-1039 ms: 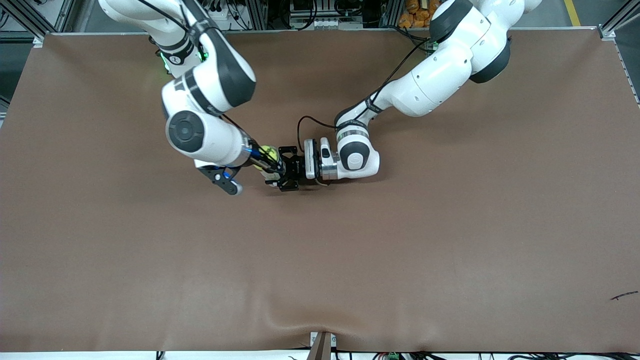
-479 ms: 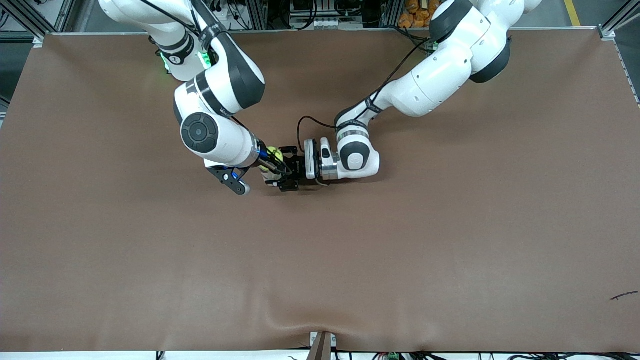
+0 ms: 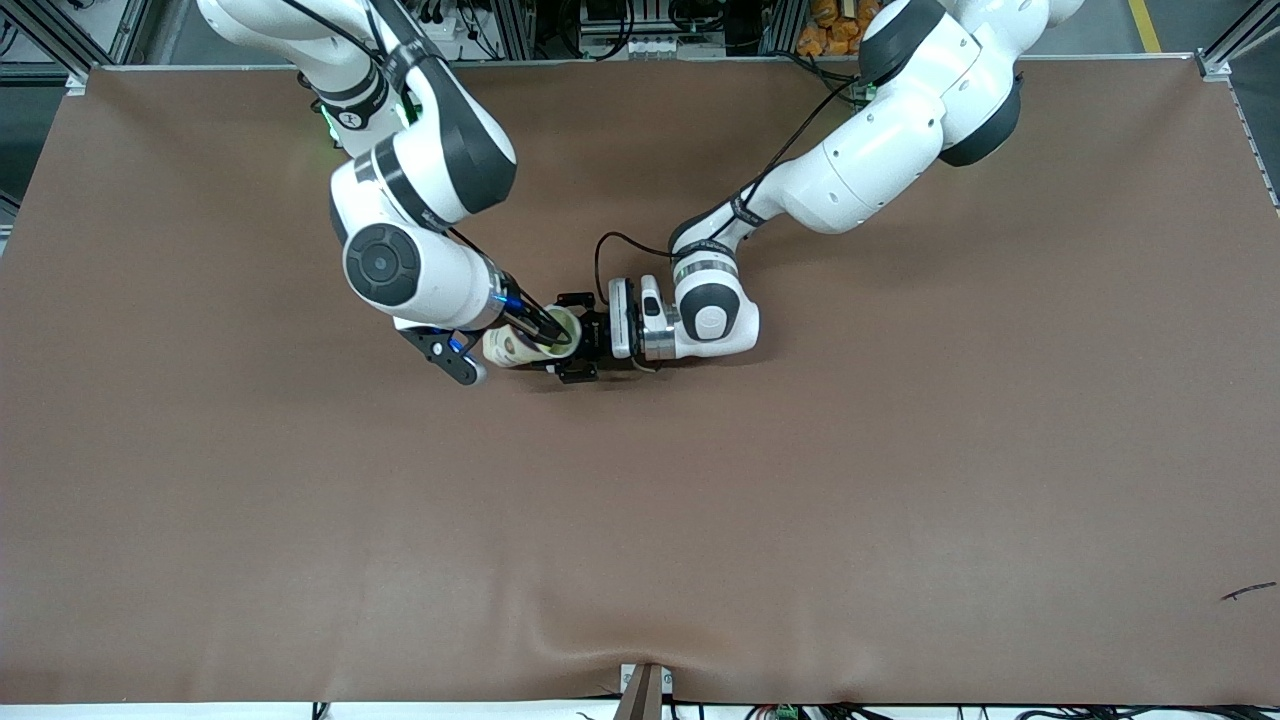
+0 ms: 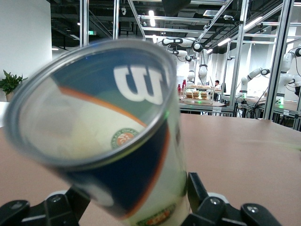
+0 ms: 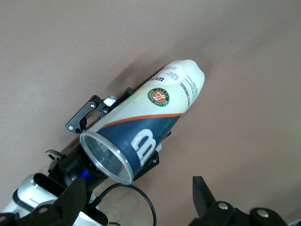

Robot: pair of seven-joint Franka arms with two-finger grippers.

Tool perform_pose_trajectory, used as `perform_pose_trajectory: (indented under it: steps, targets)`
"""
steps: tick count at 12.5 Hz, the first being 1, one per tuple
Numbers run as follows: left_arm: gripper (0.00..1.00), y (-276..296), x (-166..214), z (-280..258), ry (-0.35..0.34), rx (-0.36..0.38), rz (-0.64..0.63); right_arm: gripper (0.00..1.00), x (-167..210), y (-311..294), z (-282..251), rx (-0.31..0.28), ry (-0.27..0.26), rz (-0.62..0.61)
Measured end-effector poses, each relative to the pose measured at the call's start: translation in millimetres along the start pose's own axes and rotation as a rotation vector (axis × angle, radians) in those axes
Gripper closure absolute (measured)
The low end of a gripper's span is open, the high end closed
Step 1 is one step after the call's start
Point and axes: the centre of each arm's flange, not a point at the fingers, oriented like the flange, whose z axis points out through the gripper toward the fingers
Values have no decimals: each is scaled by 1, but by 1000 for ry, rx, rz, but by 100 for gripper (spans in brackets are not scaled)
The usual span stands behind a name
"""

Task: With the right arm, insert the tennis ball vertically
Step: 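Push the second ball into the can opening with the right gripper, then stand the can upright with the left gripper while the right gripper withdraws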

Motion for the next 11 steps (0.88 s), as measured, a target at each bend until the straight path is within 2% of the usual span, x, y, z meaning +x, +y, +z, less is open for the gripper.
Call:
perform_pose_trajectory:
  steps: [1, 4, 7, 9, 11]
  targets:
    - [14, 0, 0, 0, 0, 0, 0, 0, -1, 2, -4, -1, -2, 0]
    - [24, 2, 1, 2, 4, -4, 1, 0, 0, 3, -4, -4, -4, 2]
    - [28, 0, 3, 3, 7, -3, 5, 0, 5, 7, -8, -1, -5, 11]
    - [29, -3, 5, 3, 7, 3, 9, 0, 16, 17, -20, -4, -14, 12]
    - [30, -5, 6, 1, -8, 10, 9, 0, 44, 46, -52, -4, -39, 0]
